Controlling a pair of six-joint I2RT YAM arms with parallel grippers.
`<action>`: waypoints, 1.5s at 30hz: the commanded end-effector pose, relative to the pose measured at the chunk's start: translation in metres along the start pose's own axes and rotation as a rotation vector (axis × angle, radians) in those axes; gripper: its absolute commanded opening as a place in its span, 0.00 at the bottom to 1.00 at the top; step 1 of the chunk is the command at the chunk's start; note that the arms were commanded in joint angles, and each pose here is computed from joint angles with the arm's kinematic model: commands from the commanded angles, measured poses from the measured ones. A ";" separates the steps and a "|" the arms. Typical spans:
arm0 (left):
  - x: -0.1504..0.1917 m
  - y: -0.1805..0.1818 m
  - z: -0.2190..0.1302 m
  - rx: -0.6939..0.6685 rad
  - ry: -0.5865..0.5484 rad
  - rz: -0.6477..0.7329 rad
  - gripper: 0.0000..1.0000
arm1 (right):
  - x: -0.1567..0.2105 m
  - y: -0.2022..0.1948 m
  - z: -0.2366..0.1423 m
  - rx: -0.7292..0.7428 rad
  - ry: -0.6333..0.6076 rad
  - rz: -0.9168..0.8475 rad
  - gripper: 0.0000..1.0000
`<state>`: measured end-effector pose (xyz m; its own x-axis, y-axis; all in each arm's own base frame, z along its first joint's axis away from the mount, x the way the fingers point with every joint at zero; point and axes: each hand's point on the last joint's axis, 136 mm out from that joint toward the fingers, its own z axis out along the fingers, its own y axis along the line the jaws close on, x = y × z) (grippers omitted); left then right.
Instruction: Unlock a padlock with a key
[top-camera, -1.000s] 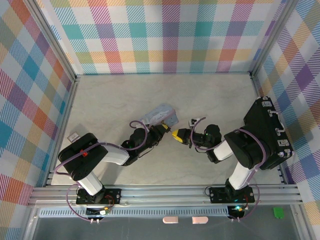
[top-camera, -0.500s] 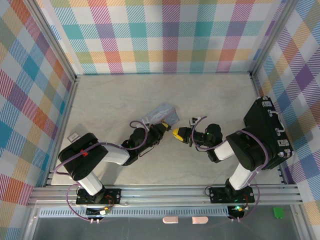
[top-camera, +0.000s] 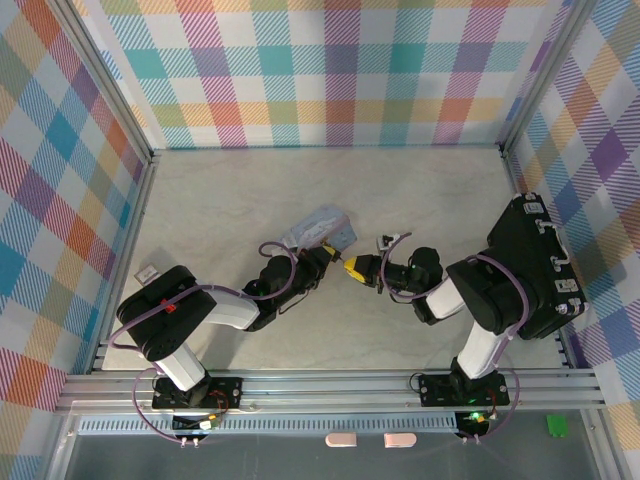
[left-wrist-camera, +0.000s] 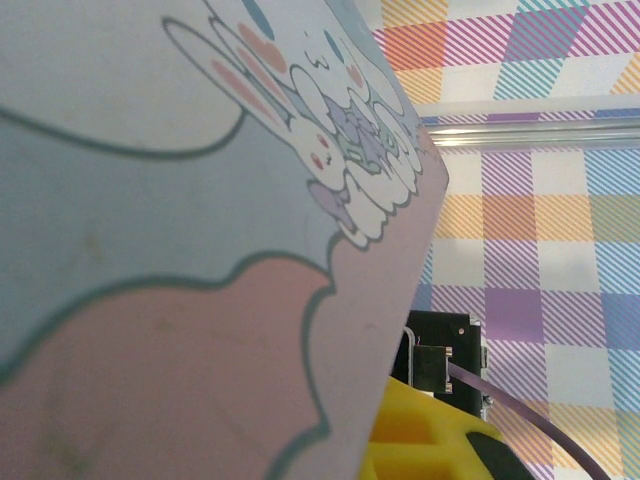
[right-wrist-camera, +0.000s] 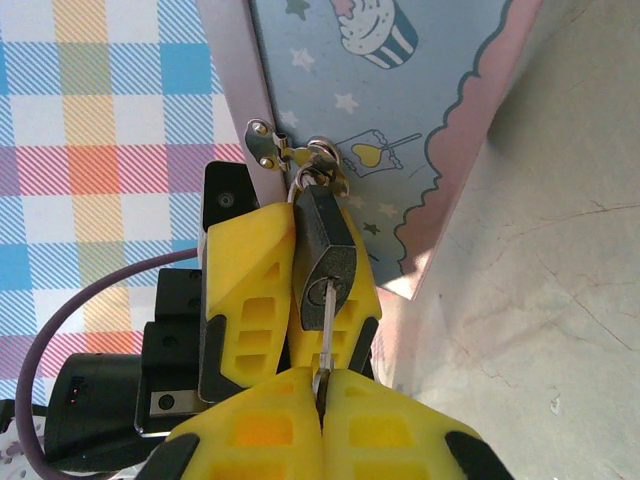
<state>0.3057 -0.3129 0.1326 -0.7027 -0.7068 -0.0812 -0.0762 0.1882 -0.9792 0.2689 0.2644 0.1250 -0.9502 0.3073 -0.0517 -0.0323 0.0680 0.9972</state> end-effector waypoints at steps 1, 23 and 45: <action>0.048 -0.078 -0.013 0.256 0.196 -0.019 0.00 | -0.019 -0.001 0.006 0.008 -0.075 -0.015 0.00; 0.052 -0.074 -0.010 0.238 0.193 -0.014 0.00 | -0.026 -0.019 -0.004 0.059 -0.173 0.025 0.09; 0.053 -0.072 -0.008 0.222 0.189 -0.009 0.00 | -0.030 -0.014 -0.010 0.129 -0.209 -0.020 0.11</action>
<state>0.3049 -0.3156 0.1348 -0.6957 -0.7132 -0.0859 -0.0710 0.1873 -0.9797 0.2776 0.2560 0.1238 -0.9146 0.3981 -0.0713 -0.0218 0.1275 0.9916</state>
